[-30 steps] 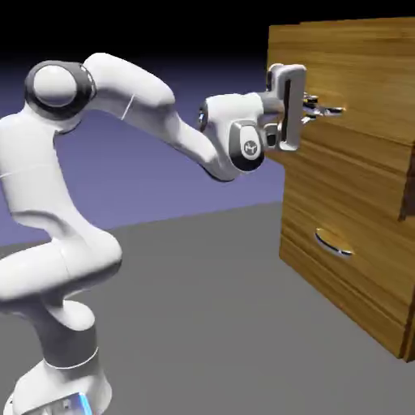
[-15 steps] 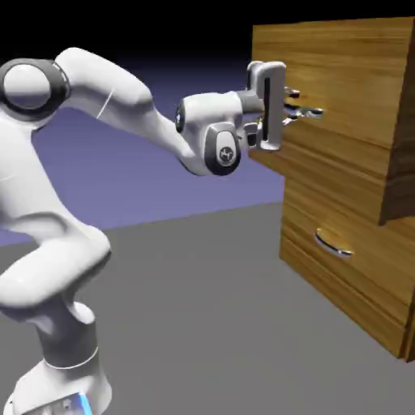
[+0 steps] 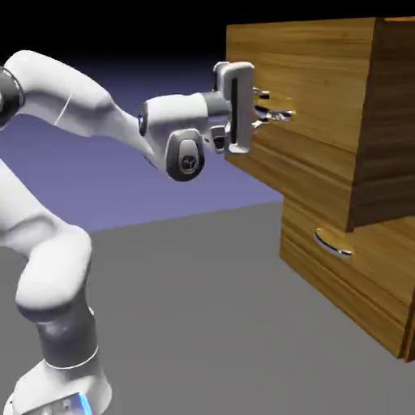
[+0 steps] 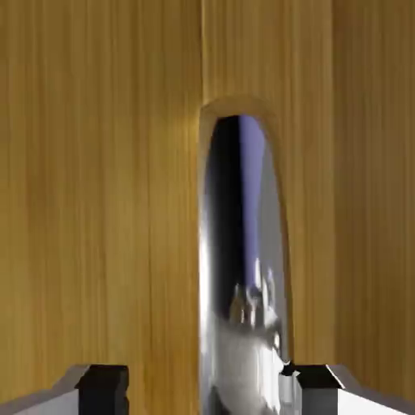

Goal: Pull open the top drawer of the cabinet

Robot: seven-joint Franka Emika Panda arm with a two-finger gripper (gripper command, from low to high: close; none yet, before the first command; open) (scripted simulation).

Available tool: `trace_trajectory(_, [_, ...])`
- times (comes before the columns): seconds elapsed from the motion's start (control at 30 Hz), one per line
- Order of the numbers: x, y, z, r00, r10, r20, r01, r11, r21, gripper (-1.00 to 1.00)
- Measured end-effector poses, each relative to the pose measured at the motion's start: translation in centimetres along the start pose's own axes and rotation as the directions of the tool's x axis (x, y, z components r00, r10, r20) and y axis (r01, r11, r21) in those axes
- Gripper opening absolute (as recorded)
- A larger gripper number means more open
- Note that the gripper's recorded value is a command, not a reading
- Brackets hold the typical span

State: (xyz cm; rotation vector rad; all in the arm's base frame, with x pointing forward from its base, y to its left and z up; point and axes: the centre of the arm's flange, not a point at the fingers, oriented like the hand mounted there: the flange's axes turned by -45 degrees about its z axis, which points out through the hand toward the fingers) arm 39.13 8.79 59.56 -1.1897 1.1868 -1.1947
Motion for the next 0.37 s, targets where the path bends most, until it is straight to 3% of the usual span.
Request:
trace_trajectory(0.13, [-0.1,0.7,0.7,1.0,-0.014,-0.013,0.014,1.0,-0.025,-1.0])
trace_trajectory(0.23, [-0.2,0.7,-2.3,1.0,-0.016,-0.018,0.015,1.0,-0.021,-1.0])
trace_trajectory(0.27, [-0.2,0.7,-3.1,1.0,-0.016,-0.018,0.015,1.0,-0.021,1.0])
trace_trajectory(0.37, [-0.3,0.6,-4.1,1.0,-0.016,-0.017,0.016,1.0,-0.023,1.0])
